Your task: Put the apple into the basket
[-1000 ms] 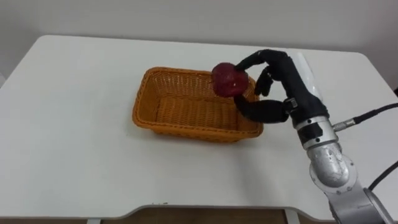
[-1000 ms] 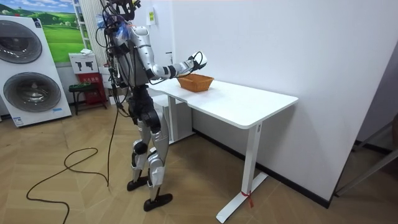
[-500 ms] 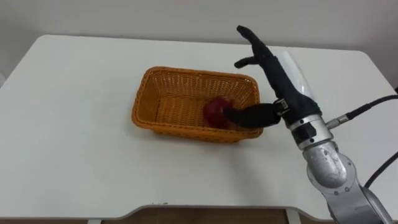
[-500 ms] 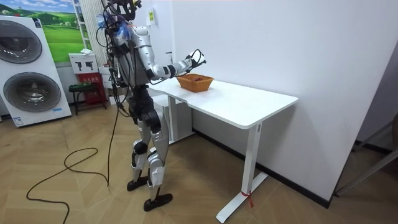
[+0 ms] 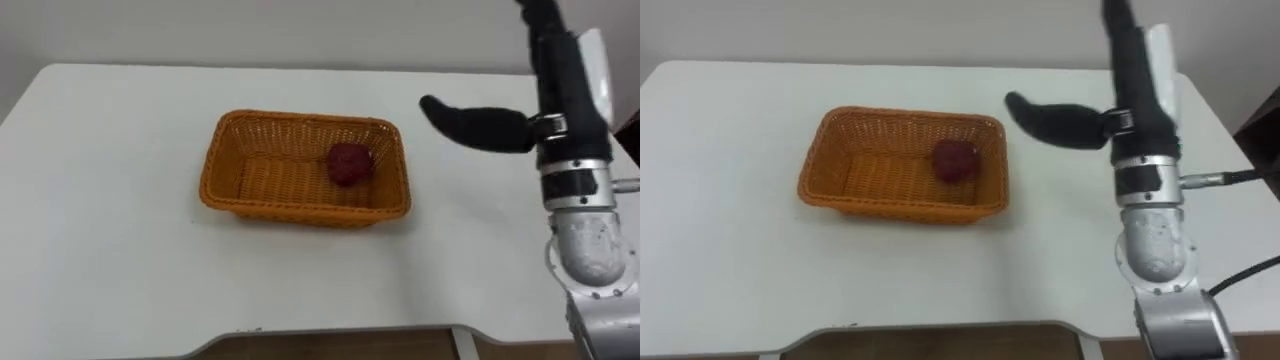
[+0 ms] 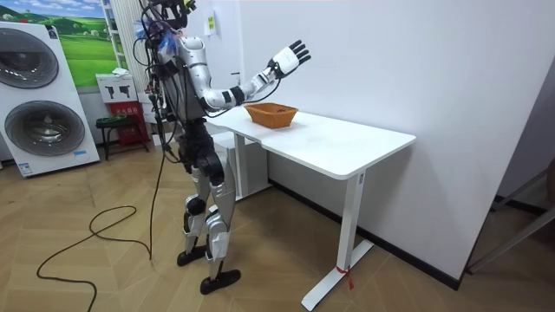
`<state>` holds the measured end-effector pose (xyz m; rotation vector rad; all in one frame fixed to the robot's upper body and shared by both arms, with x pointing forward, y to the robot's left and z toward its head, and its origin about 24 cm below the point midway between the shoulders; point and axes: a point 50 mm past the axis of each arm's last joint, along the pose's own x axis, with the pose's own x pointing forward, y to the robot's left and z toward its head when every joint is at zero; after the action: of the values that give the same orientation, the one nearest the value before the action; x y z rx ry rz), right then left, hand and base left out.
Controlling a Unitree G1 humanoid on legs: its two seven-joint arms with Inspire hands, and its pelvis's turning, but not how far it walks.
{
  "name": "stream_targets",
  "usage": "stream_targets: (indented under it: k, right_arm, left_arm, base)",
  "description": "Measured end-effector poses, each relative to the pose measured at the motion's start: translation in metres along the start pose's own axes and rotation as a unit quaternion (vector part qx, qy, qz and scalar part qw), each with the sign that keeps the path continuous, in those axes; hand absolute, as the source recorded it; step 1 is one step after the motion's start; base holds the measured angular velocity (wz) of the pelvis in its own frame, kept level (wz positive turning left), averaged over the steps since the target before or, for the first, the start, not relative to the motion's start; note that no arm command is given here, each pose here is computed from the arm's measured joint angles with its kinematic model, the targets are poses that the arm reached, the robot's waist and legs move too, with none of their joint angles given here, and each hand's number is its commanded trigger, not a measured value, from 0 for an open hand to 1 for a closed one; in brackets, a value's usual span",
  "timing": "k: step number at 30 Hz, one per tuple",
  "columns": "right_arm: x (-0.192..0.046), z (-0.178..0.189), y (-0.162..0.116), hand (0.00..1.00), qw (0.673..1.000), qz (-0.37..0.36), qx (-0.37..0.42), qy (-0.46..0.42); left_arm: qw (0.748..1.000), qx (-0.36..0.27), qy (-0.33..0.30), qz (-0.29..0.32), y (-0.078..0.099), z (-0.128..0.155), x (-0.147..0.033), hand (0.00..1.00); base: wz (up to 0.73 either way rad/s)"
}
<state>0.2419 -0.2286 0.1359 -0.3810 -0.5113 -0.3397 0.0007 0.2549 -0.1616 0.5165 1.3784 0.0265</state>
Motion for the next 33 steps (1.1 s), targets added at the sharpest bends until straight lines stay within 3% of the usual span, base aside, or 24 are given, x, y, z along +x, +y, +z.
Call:
stream_targets:
  k: [4, 8, 14, 19, 23, 29, 33]
  right_arm:
    - [0.004, 0.0, -0.037, 0.0, 0.989, -0.149, 0.026, -0.002]
    - [-0.004, -0.006, -0.065, 0.0, 0.966, -0.253, 0.044, 0.015]
    - [-0.049, -0.049, -0.117, 0.0, 0.889, -0.436, 0.024, 0.137]
    - [-0.105, -0.093, -0.143, 0.0, 0.794, -0.544, -0.03, 0.27]
    - [-0.125, -0.106, -0.144, 0.0, 0.757, -0.569, -0.054, 0.318]
    - [-0.181, -0.132, -0.134, 0.0, 0.703, -0.553, -0.119, 0.431]
    - [-0.242, -0.152, -0.114, 0.0, 0.681, -0.429, -0.172, 0.568]
  left_arm:
    - [1.0, -0.022, 0.011, 0.018, 0.001, -0.014, -0.004, 0.0]
    - [0.999, -0.033, 0.017, 0.033, 0.003, -0.019, -0.005, 0.0]
    - [0.998, -0.038, 0.028, 0.048, 0.002, -0.025, -0.007, 0.0]
    - [0.997, -0.046, 0.028, 0.056, 0.004, -0.02, -0.006, 0.0]
    - [0.997, -0.048, 0.017, 0.061, 0.007, -0.009, -0.003, 0.0]
    - [0.997, -0.045, 0.027, 0.058, 0.006, -0.011, -0.004, 0.0]
    - [0.997, -0.047, 0.034, 0.049, 0.004, -0.012, -0.004, 0.0]
  base:
    - [0.0]
    - [-0.01]
    - [-0.02]
    - [-0.09]
    - [-0.13]
    - [0.0]
    - [0.02]
